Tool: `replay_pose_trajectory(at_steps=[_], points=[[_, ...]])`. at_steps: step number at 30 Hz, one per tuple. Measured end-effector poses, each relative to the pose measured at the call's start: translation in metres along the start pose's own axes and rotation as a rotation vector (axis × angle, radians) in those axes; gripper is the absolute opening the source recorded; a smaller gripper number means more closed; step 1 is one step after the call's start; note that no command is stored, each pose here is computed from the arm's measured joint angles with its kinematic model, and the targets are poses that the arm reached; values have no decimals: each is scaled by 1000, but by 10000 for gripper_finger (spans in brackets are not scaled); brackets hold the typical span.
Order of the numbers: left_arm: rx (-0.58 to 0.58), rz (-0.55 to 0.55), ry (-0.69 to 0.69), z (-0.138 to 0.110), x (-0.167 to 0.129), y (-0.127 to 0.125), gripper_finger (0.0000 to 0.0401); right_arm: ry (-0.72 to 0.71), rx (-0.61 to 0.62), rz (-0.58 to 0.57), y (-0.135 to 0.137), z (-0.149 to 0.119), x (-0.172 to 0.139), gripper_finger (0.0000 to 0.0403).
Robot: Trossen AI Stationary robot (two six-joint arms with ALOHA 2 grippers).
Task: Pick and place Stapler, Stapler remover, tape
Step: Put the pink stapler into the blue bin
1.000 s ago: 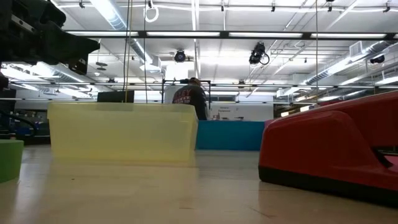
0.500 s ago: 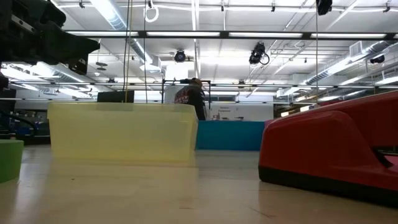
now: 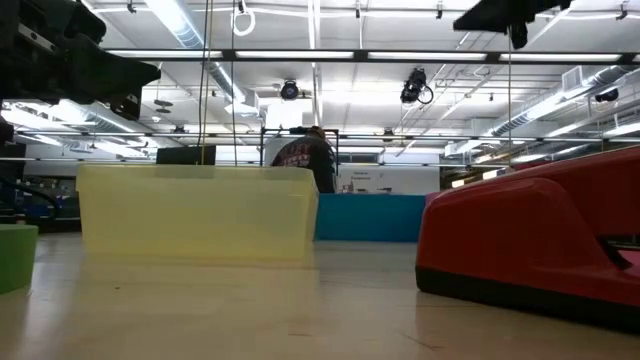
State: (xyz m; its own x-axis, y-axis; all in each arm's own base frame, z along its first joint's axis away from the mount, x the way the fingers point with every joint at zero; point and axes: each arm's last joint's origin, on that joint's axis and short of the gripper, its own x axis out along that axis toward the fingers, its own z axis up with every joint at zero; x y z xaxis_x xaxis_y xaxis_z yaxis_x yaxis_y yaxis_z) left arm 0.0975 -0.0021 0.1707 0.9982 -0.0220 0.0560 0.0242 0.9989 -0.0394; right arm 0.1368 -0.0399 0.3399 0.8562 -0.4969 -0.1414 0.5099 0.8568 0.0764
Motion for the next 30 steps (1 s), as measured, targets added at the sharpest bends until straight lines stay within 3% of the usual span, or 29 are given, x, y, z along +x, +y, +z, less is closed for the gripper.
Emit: replay_pose_trajectory(at_steps=[15, 30], points=[[0, 0, 0, 0, 0, 0, 16, 202, 89, -234, -28, -22, 45, 1], [0, 0, 0, 0, 0, 0, 16, 153, 117, -189, -31, -17, 63, 2]])
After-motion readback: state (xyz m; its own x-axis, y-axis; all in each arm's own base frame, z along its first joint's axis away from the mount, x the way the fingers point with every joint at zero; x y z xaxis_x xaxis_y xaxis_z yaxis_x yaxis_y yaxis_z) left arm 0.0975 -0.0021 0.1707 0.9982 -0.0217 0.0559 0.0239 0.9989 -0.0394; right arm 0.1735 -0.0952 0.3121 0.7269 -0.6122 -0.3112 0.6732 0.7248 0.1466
